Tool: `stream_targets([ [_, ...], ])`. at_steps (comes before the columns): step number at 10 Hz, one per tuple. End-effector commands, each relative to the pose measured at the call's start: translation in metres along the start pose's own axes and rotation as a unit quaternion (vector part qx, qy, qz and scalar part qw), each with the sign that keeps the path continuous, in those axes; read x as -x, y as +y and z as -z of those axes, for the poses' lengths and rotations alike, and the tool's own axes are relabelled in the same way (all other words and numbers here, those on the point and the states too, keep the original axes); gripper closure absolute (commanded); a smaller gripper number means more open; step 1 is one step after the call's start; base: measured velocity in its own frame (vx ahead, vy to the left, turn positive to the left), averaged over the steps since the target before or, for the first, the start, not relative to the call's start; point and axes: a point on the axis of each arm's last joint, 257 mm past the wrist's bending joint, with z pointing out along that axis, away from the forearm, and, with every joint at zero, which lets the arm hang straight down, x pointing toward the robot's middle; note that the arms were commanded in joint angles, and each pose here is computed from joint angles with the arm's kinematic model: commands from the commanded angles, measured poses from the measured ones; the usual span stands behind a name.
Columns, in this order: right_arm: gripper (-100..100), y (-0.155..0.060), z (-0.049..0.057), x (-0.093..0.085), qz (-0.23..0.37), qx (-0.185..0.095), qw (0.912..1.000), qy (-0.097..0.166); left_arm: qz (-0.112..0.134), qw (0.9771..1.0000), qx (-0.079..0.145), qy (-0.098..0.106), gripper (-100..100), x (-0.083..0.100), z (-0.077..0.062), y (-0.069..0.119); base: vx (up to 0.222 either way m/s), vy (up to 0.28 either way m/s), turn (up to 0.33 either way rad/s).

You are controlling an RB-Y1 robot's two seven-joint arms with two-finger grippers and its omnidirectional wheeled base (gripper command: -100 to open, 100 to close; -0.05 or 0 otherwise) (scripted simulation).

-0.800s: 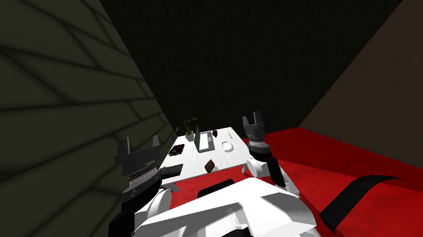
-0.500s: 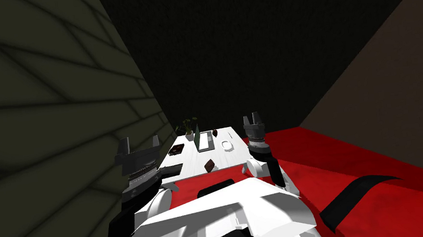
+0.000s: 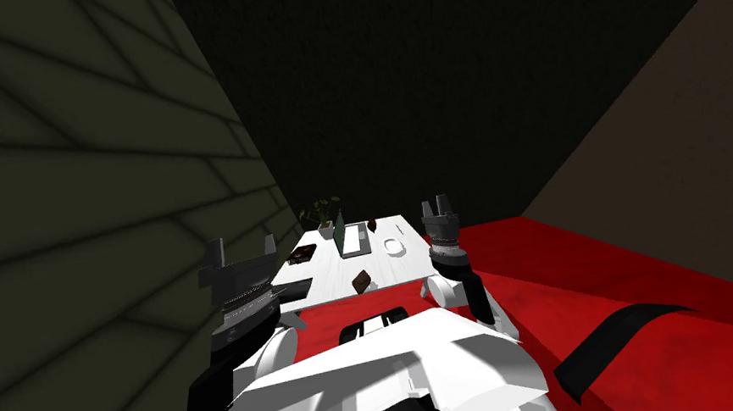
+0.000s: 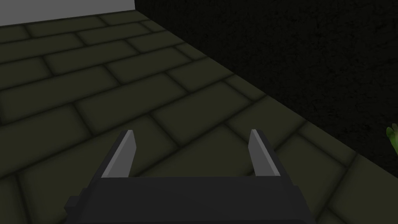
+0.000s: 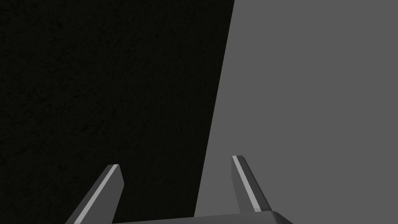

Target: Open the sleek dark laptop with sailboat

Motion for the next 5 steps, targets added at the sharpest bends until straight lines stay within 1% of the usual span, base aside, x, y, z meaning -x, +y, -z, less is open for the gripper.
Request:
stream_targets([
  [1,0,0.0,0.0,0.0,0.0,0.0,1.0,0.0,0.0,1.0,0.0,0.0,0,0.0,0.0,0.0,0.0,0.0,0.0],
  [2,0,0.0,0.0,0.0,0.0,0.0,1.0,0.0,-0.005,0.9997,0.012,0.021,-100,-0.004,0.001,0.008,0.003,-0.001,-0.026],
  [4,0,0.0,0.0,0.0,0.0,0.0,1.0,0.0,-0.01,0.9985,0.031,0.044,-100,-0.006,0.001,0.022,-0.006,-0.002,-0.048],
  [5,0,0.0,0.0,0.0,0.0,0.0,1.0,0.0,-0.012,0.9977,0.042,0.052,-100,-0.005,0.002,0.031,-0.008,-0.003,-0.056],
])
